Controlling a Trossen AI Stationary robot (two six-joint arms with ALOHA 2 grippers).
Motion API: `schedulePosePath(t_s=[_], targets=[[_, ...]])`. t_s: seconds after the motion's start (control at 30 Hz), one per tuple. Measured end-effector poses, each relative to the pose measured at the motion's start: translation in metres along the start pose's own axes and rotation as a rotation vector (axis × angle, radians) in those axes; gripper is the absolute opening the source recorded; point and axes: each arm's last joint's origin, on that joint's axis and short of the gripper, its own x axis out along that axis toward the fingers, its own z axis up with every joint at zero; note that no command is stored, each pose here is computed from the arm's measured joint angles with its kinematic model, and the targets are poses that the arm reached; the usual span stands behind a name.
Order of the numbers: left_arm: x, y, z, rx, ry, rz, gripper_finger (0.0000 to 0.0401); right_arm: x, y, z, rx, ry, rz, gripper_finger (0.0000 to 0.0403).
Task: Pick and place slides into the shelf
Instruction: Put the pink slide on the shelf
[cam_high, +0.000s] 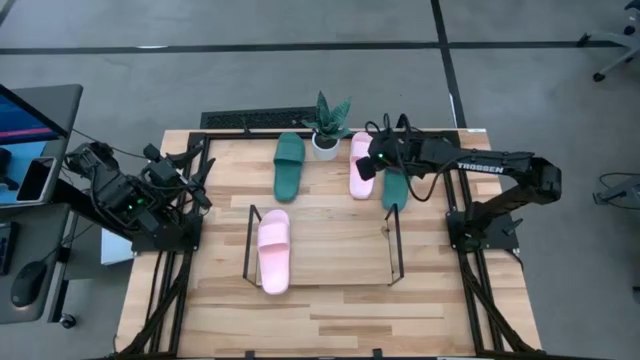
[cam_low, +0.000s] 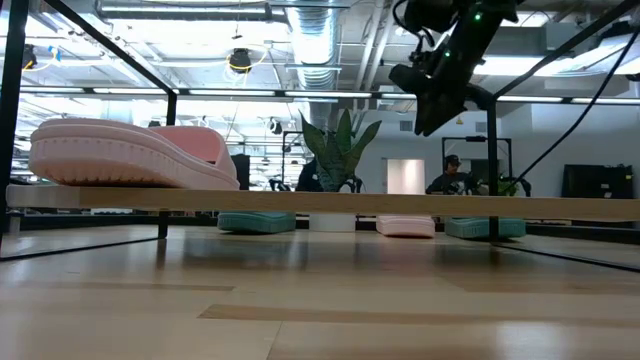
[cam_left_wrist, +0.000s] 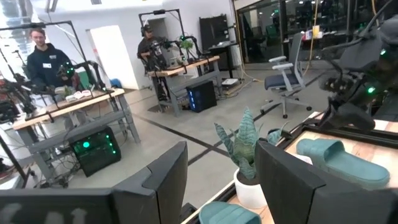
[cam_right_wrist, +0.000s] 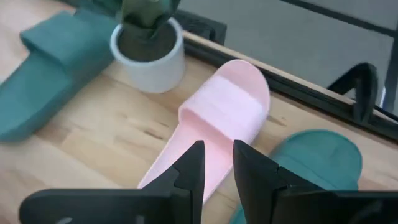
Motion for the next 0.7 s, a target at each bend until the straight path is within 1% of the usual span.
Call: schedulePosePath(t_s=[0.07, 0.13, 0.3, 0.43, 0.57, 0.7], targets=[[0.0, 0.001, 0.0001, -0.005, 0.0, 0.0, 0.0176, 0.0013, 0.0001, 0.0004, -0.04, 0.02, 0.033, 0.0077], [0.0, 0.0023, 0.0002, -0.009, 0.0, 0.001, 0.0176, 0.0014, 0.0011, 0.002, -0.053, 0.022, 0.073, 0.0082], [0.0, 0.0032, 0.0003, -0.016, -0.001, 0.0, 0.0176, 0.0032, -0.0017, 0.0034, -0.101, 0.038, 0.094, 0.0101], [0.0, 0.0031, 0.0003, -0.017, -0.002, 0.001, 0.0176, 0.0035, -0.0023, 0.0031, -0.185, 0.05, 0.113, 0.0123], [0.0, 0.0032, 0.0005, -0.017, -0.008, 0.004, 0.0176, 0.0032, -0.0028, -0.0004, -0.352, 0.084, 0.139, 0.0142], [0.0, 0.0032, 0.0005, -0.018, -0.009, 0.004, 0.0176, 0.0031, -0.006, -0.0051, -0.511, 0.134, 0.146, 0.0148]])
